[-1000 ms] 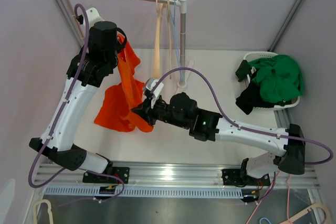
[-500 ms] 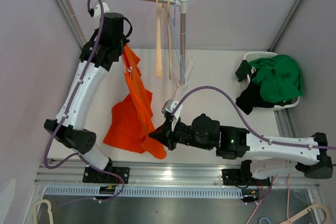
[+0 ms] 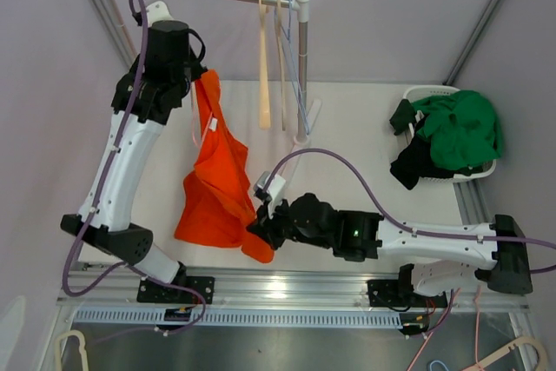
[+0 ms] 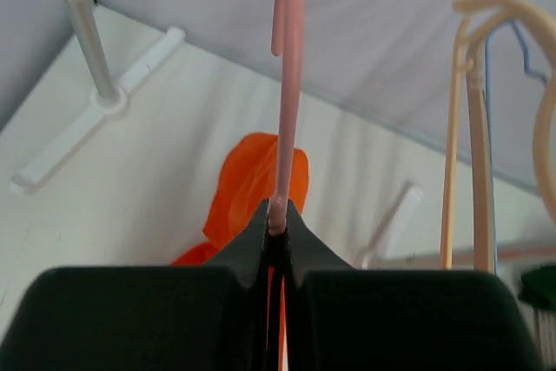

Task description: Remove the t-shirt from the hanger

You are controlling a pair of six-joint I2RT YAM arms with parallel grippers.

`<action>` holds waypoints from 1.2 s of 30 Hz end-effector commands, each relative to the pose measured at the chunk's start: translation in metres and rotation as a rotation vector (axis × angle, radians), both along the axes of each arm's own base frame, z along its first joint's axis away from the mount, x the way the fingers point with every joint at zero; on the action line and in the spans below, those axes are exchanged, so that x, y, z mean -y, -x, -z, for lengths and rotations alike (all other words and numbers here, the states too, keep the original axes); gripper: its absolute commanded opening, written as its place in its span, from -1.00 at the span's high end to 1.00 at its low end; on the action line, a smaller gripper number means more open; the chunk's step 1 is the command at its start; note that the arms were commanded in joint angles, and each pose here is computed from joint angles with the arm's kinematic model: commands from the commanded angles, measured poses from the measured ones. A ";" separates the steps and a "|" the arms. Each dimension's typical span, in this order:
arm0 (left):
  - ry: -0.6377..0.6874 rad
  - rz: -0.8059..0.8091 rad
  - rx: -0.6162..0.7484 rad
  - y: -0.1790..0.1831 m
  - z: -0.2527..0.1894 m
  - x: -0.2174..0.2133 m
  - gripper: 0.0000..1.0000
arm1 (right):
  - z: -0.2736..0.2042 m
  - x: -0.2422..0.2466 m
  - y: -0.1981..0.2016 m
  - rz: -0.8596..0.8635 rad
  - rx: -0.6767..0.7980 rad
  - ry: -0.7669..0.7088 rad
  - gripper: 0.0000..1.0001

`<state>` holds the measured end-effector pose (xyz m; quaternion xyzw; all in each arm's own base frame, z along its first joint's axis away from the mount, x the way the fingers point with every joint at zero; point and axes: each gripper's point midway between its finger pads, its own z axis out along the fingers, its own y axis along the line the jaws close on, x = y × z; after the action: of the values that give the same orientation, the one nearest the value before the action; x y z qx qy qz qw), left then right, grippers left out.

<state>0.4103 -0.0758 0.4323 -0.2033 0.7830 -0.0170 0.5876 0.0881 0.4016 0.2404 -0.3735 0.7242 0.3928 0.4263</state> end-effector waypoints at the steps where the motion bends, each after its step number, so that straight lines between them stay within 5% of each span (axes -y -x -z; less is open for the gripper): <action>1: 0.120 0.147 0.047 0.041 -0.011 0.016 0.99 | -0.027 0.000 -0.036 0.088 0.019 -0.079 1.00; 3: 0.188 0.288 0.114 0.077 -0.030 0.033 0.99 | -0.033 0.002 -0.055 0.132 0.032 -0.082 1.00; 9: 0.191 0.426 0.026 0.142 0.020 0.050 0.99 | -0.044 0.031 -0.104 0.297 0.048 -0.103 1.00; 16: 0.181 0.426 0.146 0.214 0.009 0.005 0.99 | -0.036 0.072 -0.115 0.435 0.056 -0.030 1.00; 21: -0.002 0.290 0.062 0.207 0.005 -0.030 0.99 | -0.061 0.132 -0.137 0.613 0.107 -0.049 1.00; 30: 0.048 0.470 0.092 0.180 -0.013 0.014 0.99 | -0.131 0.228 -0.239 0.763 0.088 -0.205 1.00; 36: 0.098 0.489 0.143 0.141 -0.029 0.030 0.99 | -0.240 0.266 -0.292 0.797 0.351 -0.304 1.00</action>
<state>0.2586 -0.0979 0.4239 -0.0413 0.8025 -0.1710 0.5701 0.3749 0.1300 0.3846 -0.0046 0.7542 0.2020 0.6247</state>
